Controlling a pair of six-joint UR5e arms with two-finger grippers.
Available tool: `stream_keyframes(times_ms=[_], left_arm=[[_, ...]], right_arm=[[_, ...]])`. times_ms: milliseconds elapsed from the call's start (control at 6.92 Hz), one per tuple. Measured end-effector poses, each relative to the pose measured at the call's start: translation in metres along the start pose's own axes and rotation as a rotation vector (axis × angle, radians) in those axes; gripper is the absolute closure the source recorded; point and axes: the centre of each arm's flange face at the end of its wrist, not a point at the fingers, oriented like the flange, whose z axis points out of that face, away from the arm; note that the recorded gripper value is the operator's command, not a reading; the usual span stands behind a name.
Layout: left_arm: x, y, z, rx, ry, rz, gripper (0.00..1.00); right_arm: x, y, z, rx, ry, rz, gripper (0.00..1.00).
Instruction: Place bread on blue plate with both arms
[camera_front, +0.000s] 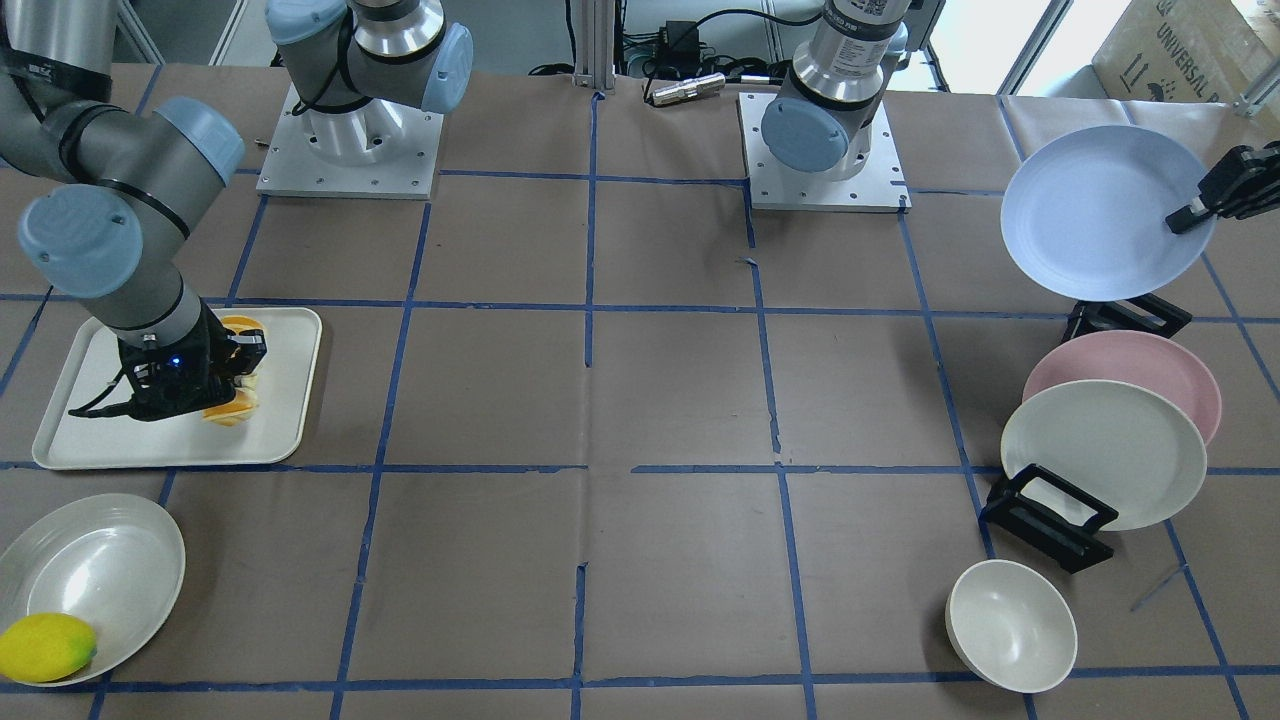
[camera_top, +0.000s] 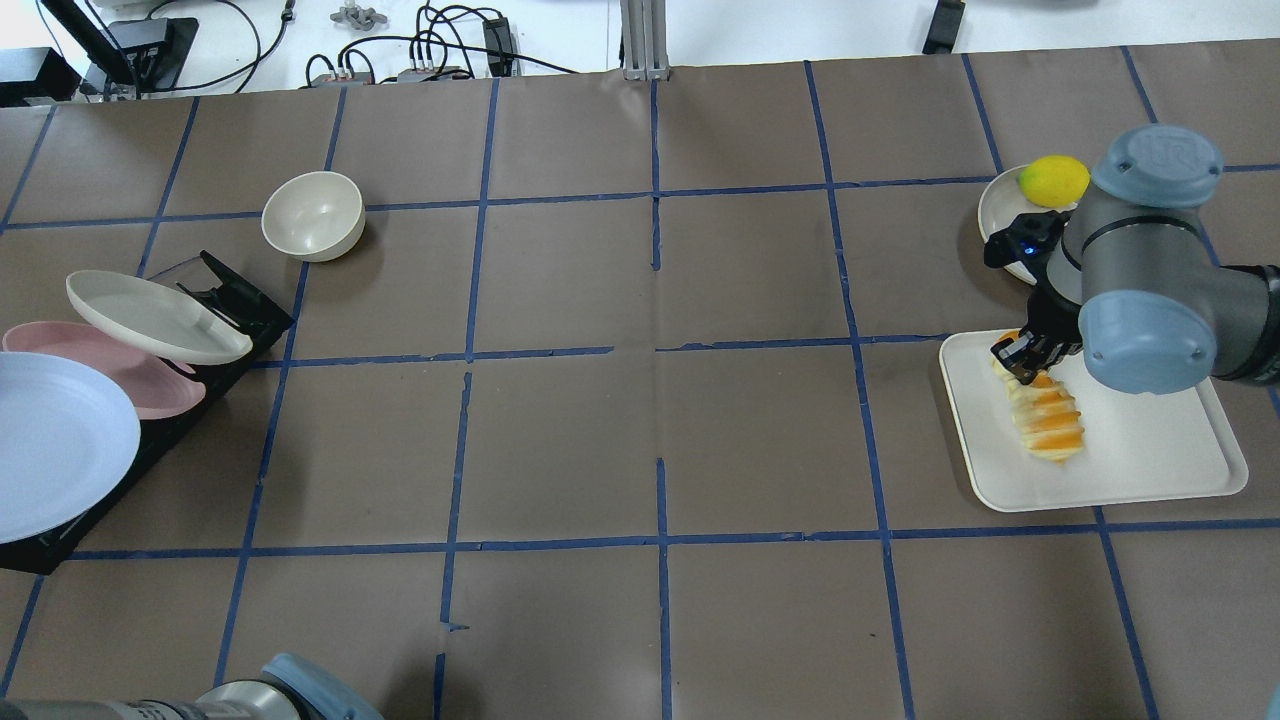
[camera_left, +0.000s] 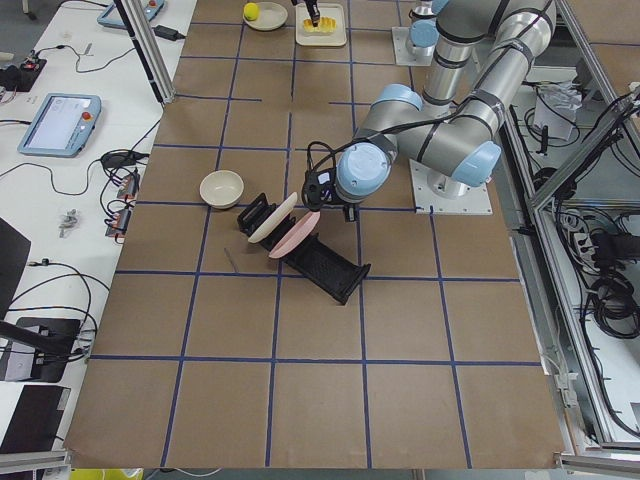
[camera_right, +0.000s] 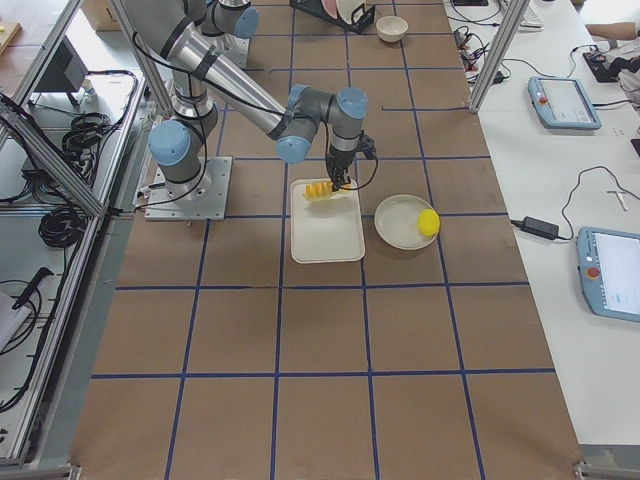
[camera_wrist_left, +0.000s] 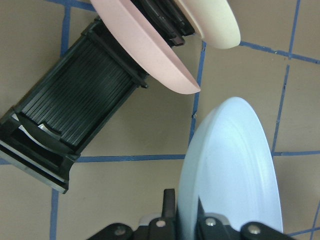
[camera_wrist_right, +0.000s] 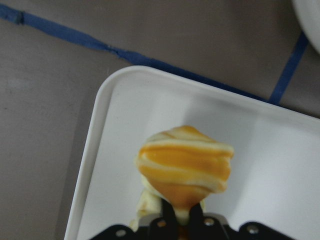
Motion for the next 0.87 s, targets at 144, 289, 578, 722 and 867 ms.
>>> stream_keyframes(times_ms=[144,289,578,722,867], left_arm=[[0.030,-0.017,0.015,-0.024,0.005,-0.005,1.00],[0.068,-0.036,0.034,-0.045,0.000,-0.011,1.00],[0.156,-0.074,0.086,-0.067,-0.065,-0.066,1.00],[0.202,-0.087,0.118,-0.062,-0.100,-0.119,1.00],[0.246,-0.095,0.147,-0.042,-0.128,-0.167,1.00]], right_arm=[[0.004,-0.007,-0.041,0.016,0.010,0.026,0.90],[0.003,-0.017,-0.082,0.024,0.015,0.044,0.91],[-0.027,-0.035,-0.132,0.016,0.007,0.088,0.92],[-0.053,-0.039,-0.139,0.003,-0.006,0.119,0.92],[-0.080,-0.043,-0.141,-0.006,-0.017,0.146,0.92]])
